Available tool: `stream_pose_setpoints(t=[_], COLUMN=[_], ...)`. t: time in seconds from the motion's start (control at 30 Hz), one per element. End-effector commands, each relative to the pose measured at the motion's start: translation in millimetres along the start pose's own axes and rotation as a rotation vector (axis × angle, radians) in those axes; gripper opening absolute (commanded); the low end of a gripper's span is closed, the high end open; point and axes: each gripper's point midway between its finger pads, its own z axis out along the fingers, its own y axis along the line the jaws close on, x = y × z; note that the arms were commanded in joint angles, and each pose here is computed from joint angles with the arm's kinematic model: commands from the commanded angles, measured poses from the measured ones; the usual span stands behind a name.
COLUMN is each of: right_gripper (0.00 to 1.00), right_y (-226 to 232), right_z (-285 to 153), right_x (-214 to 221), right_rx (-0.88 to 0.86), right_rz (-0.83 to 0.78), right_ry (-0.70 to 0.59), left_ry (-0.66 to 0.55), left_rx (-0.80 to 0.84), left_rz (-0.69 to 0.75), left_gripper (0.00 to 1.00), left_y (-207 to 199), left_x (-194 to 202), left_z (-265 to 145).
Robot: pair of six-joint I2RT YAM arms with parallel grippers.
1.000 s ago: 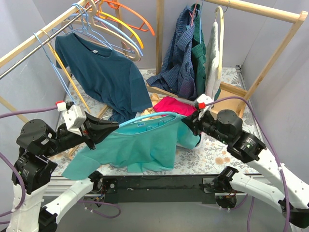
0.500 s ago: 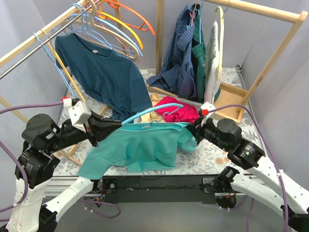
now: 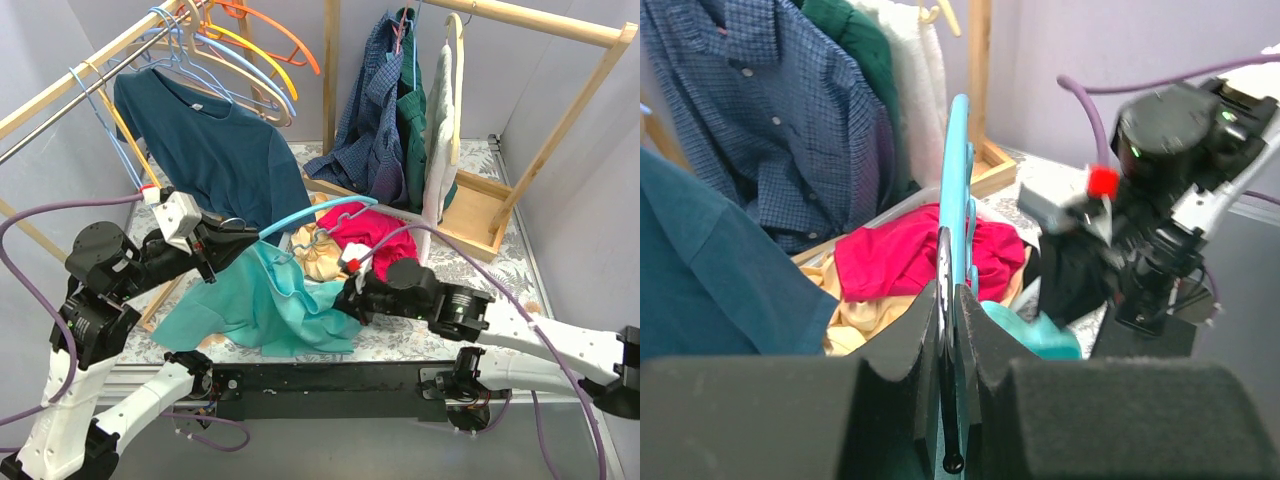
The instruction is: Remove the t-shirt from the hanger
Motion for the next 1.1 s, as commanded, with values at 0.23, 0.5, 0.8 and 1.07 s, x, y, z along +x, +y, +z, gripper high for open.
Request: stream_pose_setpoints(t=[0.23, 0.5, 0.8, 1.07], right_gripper=[0.36, 0.45, 0.47, 0.6], right_y=[4.5, 37.6, 38.6, 29.5], right_z=[24.4, -57.1, -123.8, -101.1], right_x=[-19.4, -90.2, -160.4, -127.9], right_rx=[0.164, -0.019, -0.014, -0.009], right_rz=[-0.039, -0.218, -0.404, -0.484], right_ry=[-0.031, -0.065, -0.168, 0.063], left_ry=[0.016, 0.101, 0.149, 0.156], left_rx=[-0.051, 0.048, 0.192, 0.271], left_rz=[0.02, -0.016, -0.073, -0.081], left_gripper=[0.0, 0.0, 0.0, 0.0], left_y=[23.1, 8.8, -25.7, -50.1], left_x=[15.8, 42.1, 46.1, 34.6], left_z=[19.7, 22.7, 5.6, -14.8])
